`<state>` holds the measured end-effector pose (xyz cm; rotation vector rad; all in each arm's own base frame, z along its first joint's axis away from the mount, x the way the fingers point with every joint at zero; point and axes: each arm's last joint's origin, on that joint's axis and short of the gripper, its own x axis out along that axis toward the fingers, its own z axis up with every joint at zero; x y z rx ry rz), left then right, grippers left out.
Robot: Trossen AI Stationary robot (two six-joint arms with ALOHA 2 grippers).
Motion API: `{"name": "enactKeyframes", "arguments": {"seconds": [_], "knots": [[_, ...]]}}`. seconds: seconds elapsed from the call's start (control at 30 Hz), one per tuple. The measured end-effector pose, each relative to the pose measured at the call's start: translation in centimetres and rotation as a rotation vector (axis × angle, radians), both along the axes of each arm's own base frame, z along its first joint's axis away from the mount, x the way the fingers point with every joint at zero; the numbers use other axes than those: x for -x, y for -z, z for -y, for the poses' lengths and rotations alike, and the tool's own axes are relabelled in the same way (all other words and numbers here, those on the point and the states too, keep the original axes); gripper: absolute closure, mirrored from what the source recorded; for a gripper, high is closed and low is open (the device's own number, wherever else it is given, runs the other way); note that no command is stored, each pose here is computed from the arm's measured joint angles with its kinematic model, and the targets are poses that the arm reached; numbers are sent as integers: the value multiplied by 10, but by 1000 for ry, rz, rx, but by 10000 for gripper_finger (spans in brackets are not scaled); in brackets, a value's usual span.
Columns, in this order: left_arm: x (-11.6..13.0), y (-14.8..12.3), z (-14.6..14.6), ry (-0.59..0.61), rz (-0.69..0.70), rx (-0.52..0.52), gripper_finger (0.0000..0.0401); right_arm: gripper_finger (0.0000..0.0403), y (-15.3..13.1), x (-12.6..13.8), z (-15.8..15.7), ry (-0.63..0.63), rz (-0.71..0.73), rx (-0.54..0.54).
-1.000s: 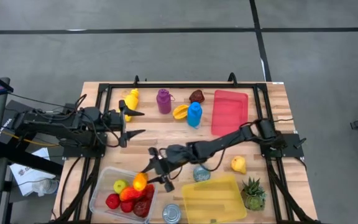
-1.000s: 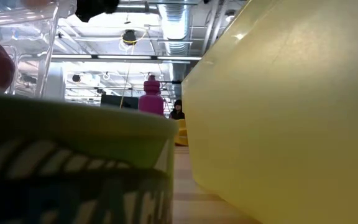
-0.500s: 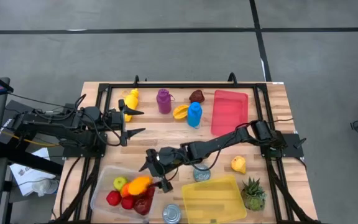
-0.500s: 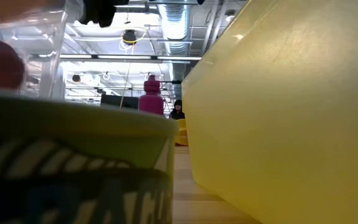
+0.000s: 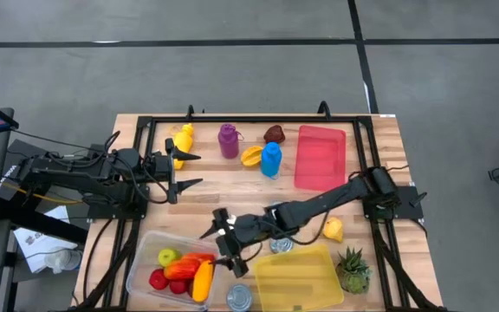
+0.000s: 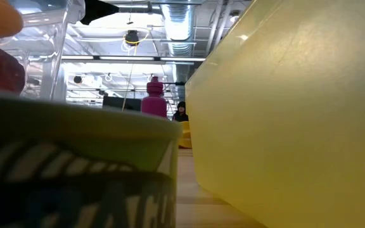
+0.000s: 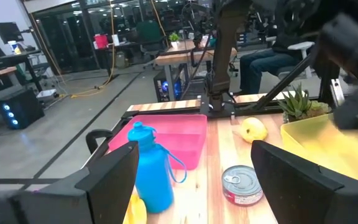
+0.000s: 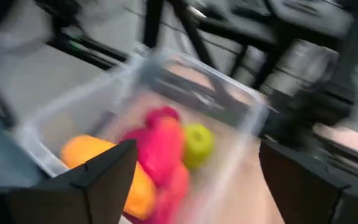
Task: Pick & Place Food Item
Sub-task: Put the blue water bottle into the red bin
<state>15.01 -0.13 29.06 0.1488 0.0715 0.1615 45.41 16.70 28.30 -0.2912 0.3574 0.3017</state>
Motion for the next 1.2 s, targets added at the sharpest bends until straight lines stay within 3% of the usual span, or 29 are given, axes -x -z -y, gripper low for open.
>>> {"name": "enactKeyframes", "arguments": {"seconds": [0.2,0.3,0.37,0.5,0.67,0.77,0.87,1.03,1.2], "knots": [[0,0,1,5,2,16,99,98,-6,16,-7,340,-3,151],[0,0,3,21,-1,19,99,98,6,22,-6,517,-7,198],[0,0,6,58,0,29,99,98,21,23,-4,563,-5,182],[0,-2,14,166,22,52,99,98,49,26,-5,543,68,107],[2,-3,22,246,32,40,99,98,76,34,0,294,241,-39],[2,-4,23,253,38,38,99,98,88,43,15,235,332,-96],[2,-3,23,254,33,37,99,98,91,57,36,279,403,-162],[2,-3,23,254,34,35,99,98,105,80,69,430,363,-185],[2,-3,23,254,34,43,99,89,94,96,89,528,352,-207]]}}
